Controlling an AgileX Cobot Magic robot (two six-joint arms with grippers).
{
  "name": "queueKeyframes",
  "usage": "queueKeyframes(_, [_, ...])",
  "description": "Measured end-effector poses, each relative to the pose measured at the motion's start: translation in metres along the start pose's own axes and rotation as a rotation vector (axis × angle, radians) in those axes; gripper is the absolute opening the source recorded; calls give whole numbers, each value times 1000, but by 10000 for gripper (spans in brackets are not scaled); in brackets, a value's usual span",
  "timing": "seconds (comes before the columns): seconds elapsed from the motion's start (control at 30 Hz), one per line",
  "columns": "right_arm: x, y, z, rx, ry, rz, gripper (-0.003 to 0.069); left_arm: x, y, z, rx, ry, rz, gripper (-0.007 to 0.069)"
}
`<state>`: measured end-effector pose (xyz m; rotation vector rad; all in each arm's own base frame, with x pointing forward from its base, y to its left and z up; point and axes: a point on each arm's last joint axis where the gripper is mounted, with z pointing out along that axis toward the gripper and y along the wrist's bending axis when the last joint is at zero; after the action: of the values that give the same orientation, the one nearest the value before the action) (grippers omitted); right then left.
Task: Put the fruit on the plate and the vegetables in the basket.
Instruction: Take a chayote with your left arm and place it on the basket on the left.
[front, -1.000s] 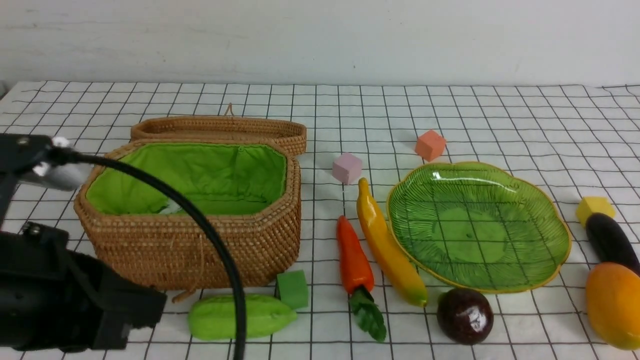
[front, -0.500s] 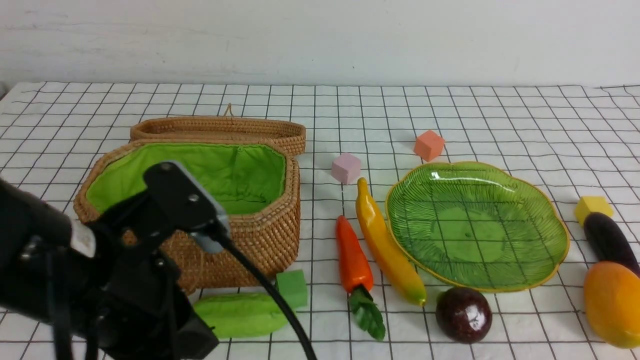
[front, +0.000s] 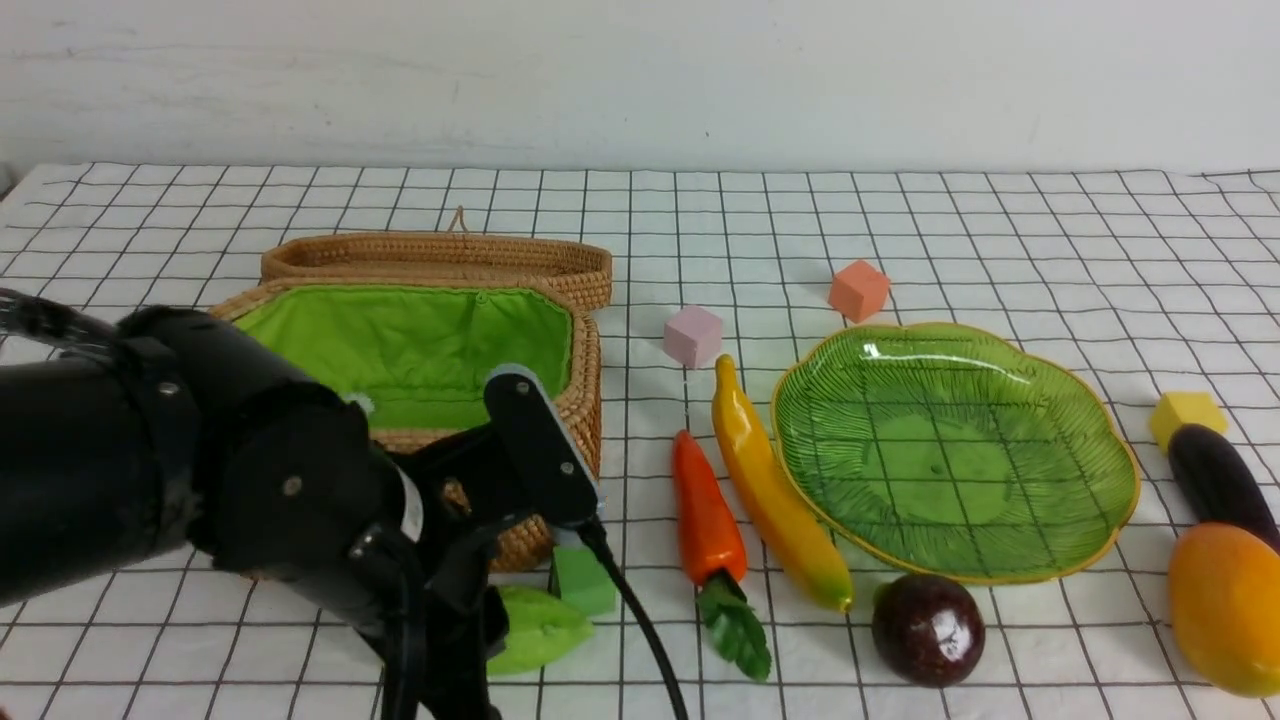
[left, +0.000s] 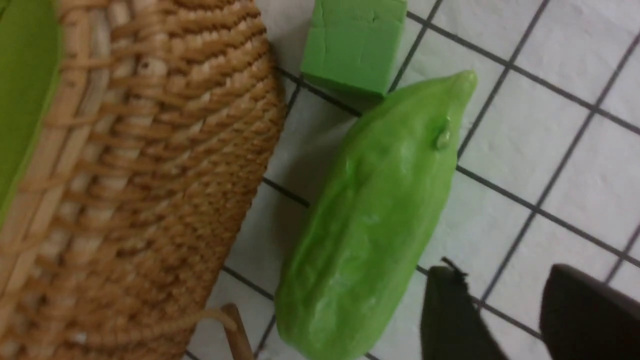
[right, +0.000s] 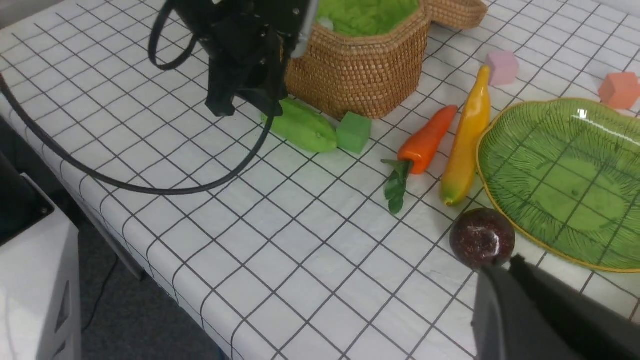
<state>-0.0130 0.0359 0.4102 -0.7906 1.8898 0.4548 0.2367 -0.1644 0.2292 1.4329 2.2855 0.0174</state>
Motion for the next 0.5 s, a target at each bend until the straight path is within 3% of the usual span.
queueKeyframes(0.03, [0, 0, 0, 0, 0, -2, 32, 0, 0, 0, -3, -2, 3, 328])
queueKeyframes(0.1, [0, 0, 0, 0, 0, -4, 36, -1, 2, 14, -17, 18, 44, 465])
queueKeyframes(0.2, [0, 0, 0, -4, -2, -3, 37, 1, 4, 30, -26, 68, 100, 578])
queueKeyframes(0.33, [-1, 1, 0, -14, -6, 0, 39, 4, 3, 45, -15, 110, 126, 599])
queueKeyframes(0.5, [-1, 2, 0, -25, -11, 4, 46, 3, 4, 51, -4, 133, 128, 486])
